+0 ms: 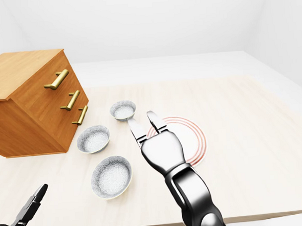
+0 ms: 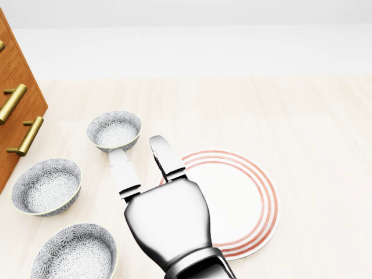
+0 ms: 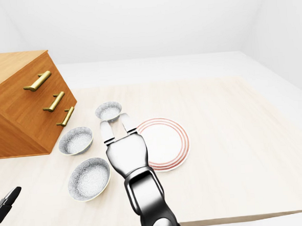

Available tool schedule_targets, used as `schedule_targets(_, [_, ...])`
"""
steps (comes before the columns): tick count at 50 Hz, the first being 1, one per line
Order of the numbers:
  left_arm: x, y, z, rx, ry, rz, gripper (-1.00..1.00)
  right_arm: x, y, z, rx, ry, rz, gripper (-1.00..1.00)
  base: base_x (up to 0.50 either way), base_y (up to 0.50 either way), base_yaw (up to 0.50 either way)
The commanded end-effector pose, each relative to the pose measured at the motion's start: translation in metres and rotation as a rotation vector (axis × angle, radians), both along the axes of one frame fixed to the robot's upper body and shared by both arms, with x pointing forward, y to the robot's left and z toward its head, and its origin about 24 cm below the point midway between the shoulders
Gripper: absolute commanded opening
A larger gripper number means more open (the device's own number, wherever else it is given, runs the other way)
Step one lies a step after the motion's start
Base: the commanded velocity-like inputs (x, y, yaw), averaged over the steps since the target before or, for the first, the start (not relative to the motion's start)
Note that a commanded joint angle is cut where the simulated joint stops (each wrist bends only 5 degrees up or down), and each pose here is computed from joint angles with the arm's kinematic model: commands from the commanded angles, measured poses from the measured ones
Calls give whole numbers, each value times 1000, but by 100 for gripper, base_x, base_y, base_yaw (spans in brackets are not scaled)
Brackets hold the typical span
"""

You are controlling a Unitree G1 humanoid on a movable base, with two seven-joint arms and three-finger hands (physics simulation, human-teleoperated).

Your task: Put the bowl at the front on the plate.

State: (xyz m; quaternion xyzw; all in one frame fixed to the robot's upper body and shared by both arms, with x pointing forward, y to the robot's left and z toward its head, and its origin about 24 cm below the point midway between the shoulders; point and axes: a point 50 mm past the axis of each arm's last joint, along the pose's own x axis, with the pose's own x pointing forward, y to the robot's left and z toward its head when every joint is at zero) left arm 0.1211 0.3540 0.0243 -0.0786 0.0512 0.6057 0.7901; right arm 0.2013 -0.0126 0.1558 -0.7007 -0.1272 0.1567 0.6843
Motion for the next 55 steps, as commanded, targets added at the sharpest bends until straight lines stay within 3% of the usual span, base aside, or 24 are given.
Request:
schedule_targets(1, [0,0,0,1,-2,0,100,-8,7,-6,21,41,66,100,0,0,0])
schedule_targets(17, [0,0,-1,7,-4,0,100,-19,18,-15,26,94,163,100,0,0,0])
schedule_targets(49, [1,0,-2,13,-2,-2,100,-17,18,-14,34,92,165,100,0,0,0])
schedule_targets(55, [0,0,0,0,-4,-1,100,-25,24,-21,-27,93,213,100,0,0,0])
